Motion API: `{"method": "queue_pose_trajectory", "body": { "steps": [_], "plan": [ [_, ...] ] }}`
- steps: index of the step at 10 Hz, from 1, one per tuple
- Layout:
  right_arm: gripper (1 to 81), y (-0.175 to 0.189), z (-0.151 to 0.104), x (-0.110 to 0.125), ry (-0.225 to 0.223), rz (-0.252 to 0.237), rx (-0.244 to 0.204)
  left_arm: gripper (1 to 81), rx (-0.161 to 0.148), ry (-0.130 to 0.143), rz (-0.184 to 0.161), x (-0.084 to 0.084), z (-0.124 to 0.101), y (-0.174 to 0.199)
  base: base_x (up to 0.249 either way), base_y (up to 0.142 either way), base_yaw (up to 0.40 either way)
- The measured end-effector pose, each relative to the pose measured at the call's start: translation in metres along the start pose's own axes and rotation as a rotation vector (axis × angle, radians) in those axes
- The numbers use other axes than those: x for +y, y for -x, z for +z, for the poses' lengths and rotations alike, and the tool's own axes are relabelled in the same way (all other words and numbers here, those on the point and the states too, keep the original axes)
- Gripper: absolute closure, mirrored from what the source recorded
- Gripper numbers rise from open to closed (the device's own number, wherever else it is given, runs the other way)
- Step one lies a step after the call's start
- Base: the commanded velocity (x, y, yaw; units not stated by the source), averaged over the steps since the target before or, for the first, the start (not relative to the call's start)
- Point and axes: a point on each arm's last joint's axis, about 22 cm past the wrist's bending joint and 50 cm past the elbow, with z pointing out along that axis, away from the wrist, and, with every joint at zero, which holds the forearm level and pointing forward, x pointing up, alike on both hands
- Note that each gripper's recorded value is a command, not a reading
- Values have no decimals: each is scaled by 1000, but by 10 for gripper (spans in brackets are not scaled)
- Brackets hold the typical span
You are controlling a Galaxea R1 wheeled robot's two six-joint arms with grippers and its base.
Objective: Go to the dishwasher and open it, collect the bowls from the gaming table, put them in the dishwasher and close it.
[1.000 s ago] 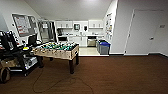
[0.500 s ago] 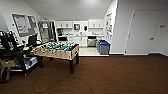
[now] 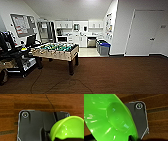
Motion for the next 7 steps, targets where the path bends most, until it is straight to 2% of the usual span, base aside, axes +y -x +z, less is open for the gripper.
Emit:
{"method": "queue_pose_trajectory", "body": {
  "steps": [2,4,6,7],
  "plan": [
    [811,2,1,-2,-3,2,-2,811,-15,-1,-4,0,0,10,136,0,0],
    [811,2,1,-3,-3,1,-2,811,-16,-1,-4,0,0,11,140,-71,0],
    [811,2,1,-5,-6,2,-1,811,-16,-17,-3,-12,-4,11,147,-78,0],
    [811,2,0,1,0,-2,-1,811,-16,-12,-3,-7,-2,10,147,-86,0]
  ]
}}
